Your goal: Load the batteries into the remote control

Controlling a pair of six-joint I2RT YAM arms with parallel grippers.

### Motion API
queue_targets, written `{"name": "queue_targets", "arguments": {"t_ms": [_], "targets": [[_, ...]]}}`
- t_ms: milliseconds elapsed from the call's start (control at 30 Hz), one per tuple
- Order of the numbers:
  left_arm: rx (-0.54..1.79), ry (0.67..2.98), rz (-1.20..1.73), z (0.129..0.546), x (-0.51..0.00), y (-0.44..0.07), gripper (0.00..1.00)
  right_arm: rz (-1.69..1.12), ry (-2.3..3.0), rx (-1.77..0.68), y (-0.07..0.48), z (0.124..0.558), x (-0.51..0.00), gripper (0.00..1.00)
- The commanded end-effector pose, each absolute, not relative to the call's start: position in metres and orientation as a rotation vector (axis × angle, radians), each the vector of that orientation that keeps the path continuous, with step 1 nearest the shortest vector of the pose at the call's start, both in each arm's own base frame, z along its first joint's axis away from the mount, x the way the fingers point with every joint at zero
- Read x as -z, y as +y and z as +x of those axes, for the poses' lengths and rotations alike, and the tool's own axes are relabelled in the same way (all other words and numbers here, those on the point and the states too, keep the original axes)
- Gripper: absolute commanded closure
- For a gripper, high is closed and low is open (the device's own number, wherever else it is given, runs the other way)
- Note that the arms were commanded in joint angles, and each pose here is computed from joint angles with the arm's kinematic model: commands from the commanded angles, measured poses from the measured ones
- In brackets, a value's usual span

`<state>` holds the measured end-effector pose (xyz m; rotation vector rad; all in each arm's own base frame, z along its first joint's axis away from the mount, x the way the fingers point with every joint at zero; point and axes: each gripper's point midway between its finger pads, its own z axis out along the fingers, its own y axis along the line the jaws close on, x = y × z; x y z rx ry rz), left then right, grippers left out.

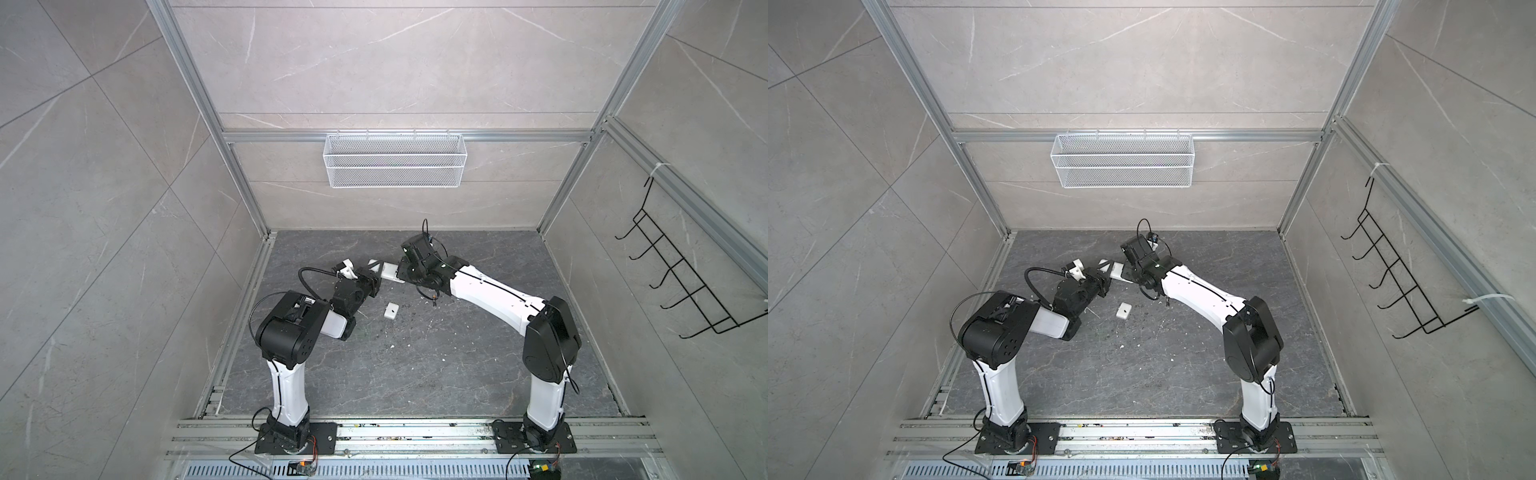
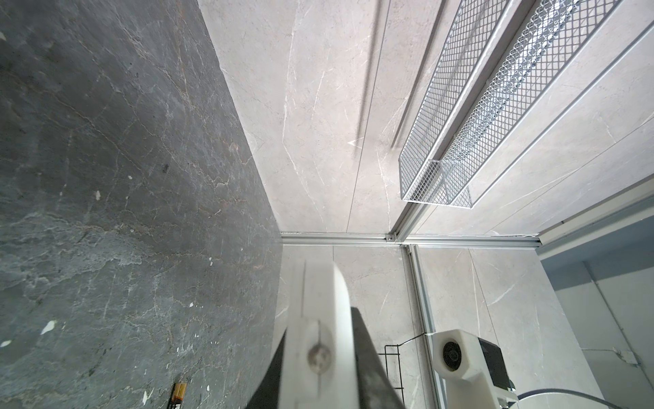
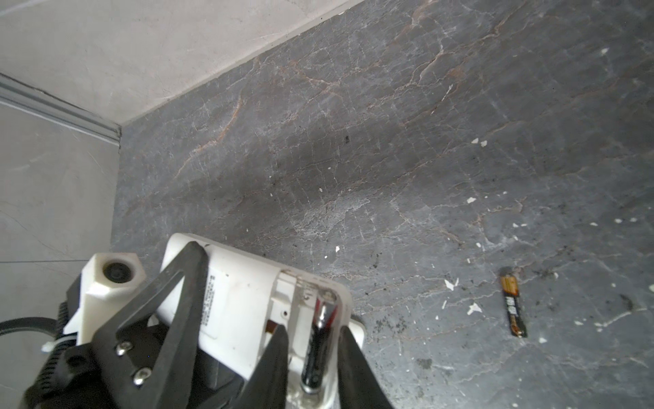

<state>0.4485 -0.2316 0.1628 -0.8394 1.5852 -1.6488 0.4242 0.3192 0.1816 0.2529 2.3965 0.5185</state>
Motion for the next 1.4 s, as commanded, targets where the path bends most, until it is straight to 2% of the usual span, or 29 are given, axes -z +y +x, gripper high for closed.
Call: {"name": "queue_targets", "arguments": {"t_ms": [0, 200, 300, 367, 500, 733, 800, 967, 1200, 1367], "targets": [[1.704, 1.453, -0.731, 0.448, -0.214, -0.227, 1.00, 0.247, 2.369, -0.537, 0.313, 0.416, -0.207, 0.63], [1.701, 1.445, -0.736, 0.449, -0.215, -0.224, 1.00, 0.258, 2.326, -0.571, 0.308, 0.412, -0.229, 0.44], [1.708, 1.436, -0.765, 0.450, -0.214, -0.223, 1.00, 0.376, 2.297, -0.638, 0.297, 0.414, -0.233, 0.30], [1.715, 1.425, -0.792, 0.452, -0.213, -0.222, 1.00, 0.510, 2.264, -0.784, 0.293, 0.418, -0.230, 0.26], [1.744, 1.416, -0.831, 0.456, -0.212, -0.222, 1.00, 0.720, 2.117, -1.111, 0.295, 0.424, -0.233, 0.26], [1.742, 1.402, -0.847, 0.453, -0.214, -0.219, 1.00, 1.052, 1.841, -1.467, 0.292, 0.428, -0.214, 0.23], [1.743, 1.400, -0.842, 0.453, -0.216, -0.219, 1.00, 1.108, 1.779, -1.506, 0.289, 0.428, -0.213, 0.19], [1.753, 1.411, -0.822, 0.454, -0.216, -0.223, 1.00, 1.204, 1.729, -1.545, 0.284, 0.427, -0.206, 0.18], [1.747, 1.418, -0.816, 0.453, -0.215, -0.223, 1.00, 1.337, 1.608, -1.743, 0.300, 0.436, -0.190, 0.17], [1.751, 1.413, -0.805, 0.453, -0.218, -0.224, 1.00, 1.401, 1.559, -1.779, 0.309, 0.434, -0.179, 0.17]]}}
